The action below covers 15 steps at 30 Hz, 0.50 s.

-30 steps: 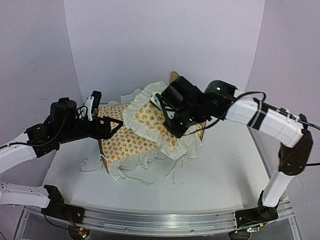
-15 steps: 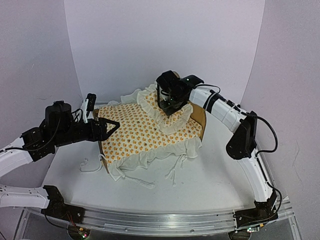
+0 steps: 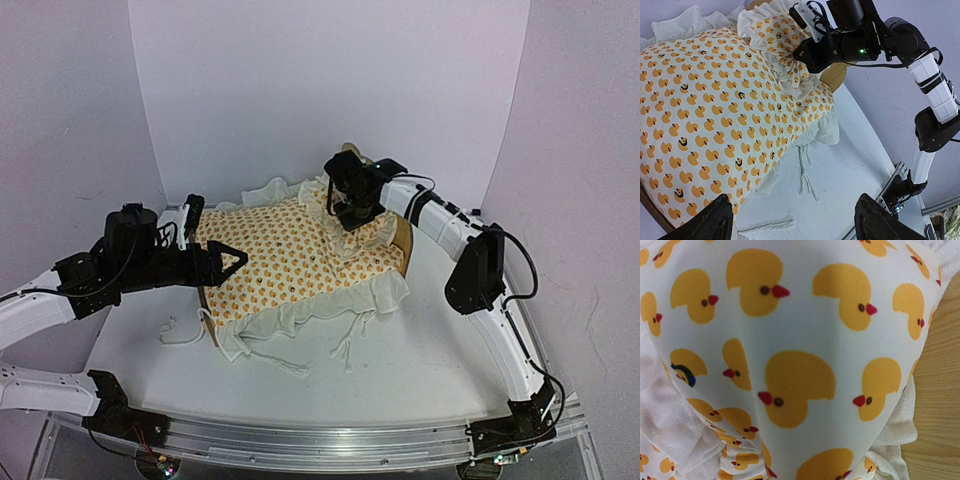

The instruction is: Set up the pet bed

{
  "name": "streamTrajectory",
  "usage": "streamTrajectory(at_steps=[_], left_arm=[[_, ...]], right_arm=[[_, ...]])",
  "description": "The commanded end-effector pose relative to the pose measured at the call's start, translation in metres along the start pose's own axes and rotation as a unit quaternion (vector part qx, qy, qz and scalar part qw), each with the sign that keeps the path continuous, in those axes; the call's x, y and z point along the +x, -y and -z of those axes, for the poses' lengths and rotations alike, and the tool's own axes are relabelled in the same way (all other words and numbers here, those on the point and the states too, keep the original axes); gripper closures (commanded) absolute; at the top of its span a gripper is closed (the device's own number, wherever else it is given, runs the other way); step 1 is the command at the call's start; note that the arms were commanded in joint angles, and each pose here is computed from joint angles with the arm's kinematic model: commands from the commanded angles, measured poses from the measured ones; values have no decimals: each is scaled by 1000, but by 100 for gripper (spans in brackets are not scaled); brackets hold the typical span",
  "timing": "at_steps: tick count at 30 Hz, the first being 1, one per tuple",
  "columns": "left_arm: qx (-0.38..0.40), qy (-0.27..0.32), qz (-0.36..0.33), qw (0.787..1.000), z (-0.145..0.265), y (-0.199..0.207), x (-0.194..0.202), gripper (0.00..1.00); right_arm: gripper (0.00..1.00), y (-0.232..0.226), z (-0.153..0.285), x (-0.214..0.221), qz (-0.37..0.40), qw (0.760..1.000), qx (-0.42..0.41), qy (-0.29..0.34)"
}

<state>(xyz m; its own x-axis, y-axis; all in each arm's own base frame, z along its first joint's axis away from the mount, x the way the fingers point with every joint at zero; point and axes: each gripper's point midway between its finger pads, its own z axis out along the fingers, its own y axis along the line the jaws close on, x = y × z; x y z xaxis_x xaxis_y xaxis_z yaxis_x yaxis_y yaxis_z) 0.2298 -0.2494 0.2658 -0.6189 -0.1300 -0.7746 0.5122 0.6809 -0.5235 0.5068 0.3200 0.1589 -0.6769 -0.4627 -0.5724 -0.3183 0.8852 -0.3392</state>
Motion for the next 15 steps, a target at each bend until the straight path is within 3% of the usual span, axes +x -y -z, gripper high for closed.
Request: streamTrajectory(at_steps=[1, 4, 15], left_arm=[[21, 23, 4, 1000, 5, 12, -17, 16], [23, 22, 3, 999, 5, 13, -16, 16], [24, 14, 5, 1000, 2, 12, -12, 16]], right_arm=[[100, 15, 1, -26, -42, 997, 37, 49], [100, 20, -1, -31, -58, 996, 42, 59], [69, 28, 27, -47, -79, 993, 16, 82]])
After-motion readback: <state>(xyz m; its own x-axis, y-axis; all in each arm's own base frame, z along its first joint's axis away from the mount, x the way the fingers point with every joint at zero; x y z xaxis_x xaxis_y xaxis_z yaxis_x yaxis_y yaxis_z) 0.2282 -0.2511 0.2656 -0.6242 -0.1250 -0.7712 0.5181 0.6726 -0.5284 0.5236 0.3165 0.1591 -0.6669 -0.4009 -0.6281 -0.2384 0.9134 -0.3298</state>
